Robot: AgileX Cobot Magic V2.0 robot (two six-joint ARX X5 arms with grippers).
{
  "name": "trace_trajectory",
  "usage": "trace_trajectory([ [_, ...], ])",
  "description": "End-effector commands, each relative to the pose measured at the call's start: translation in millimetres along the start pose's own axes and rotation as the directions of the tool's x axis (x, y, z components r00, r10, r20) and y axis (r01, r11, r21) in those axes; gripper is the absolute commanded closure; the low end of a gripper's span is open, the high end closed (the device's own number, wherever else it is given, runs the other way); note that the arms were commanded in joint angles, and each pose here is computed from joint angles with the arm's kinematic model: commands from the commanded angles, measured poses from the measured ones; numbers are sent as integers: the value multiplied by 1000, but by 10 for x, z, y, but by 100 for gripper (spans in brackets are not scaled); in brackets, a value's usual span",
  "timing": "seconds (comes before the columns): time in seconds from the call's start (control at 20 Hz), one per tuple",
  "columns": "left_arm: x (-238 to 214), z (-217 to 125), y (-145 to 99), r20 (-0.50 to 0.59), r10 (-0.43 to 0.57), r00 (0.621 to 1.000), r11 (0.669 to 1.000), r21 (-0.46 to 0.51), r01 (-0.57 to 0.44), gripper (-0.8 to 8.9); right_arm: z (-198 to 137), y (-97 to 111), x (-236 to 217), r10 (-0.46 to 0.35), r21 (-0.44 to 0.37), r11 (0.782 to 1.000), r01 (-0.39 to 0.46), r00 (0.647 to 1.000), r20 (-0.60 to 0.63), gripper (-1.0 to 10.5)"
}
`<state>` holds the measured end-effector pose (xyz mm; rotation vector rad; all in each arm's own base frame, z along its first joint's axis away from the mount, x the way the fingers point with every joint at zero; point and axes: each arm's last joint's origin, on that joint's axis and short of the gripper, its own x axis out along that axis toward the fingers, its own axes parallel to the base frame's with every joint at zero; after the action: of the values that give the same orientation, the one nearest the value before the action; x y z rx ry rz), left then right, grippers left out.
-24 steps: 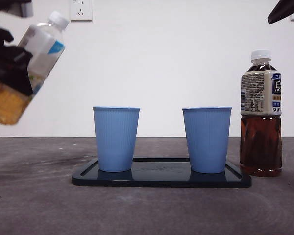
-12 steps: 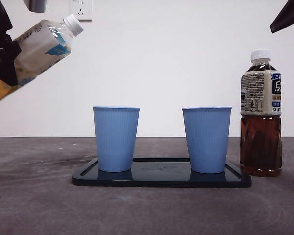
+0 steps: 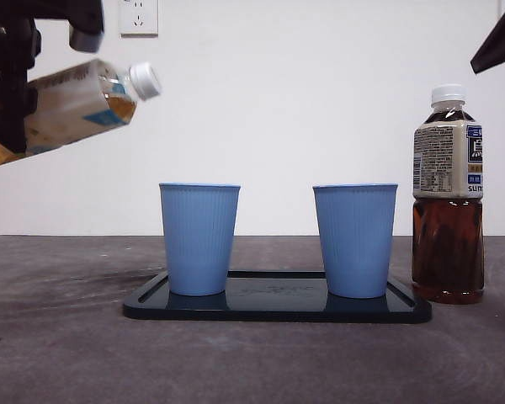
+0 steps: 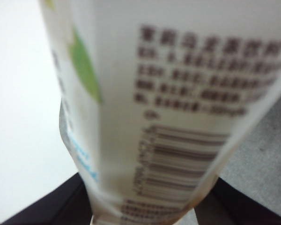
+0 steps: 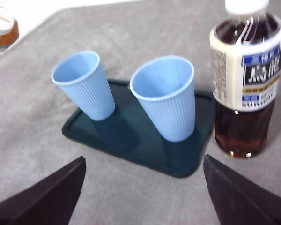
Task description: Pour the drink into the cup
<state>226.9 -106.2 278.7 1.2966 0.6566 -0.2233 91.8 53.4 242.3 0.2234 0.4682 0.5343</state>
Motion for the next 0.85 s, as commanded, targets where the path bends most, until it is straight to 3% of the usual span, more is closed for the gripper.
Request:
trace_trajectory([
  [0.05, -14, 112, 77, 4, 66, 998, 998, 19, -66, 600, 31, 19, -16, 11, -18, 1000, -11, 1000, 10, 549],
  [0.45, 106, 270, -26, -9, 78, 997, 988, 135, -76, 600, 26, 17, -15, 9, -19, 1000, -9, 1000, 5, 549],
  [0.85, 156, 349, -88, -11, 80, 997, 985, 155, -77, 600, 18, 15, -15, 7, -18, 1000, -7, 1000, -3, 549],
])
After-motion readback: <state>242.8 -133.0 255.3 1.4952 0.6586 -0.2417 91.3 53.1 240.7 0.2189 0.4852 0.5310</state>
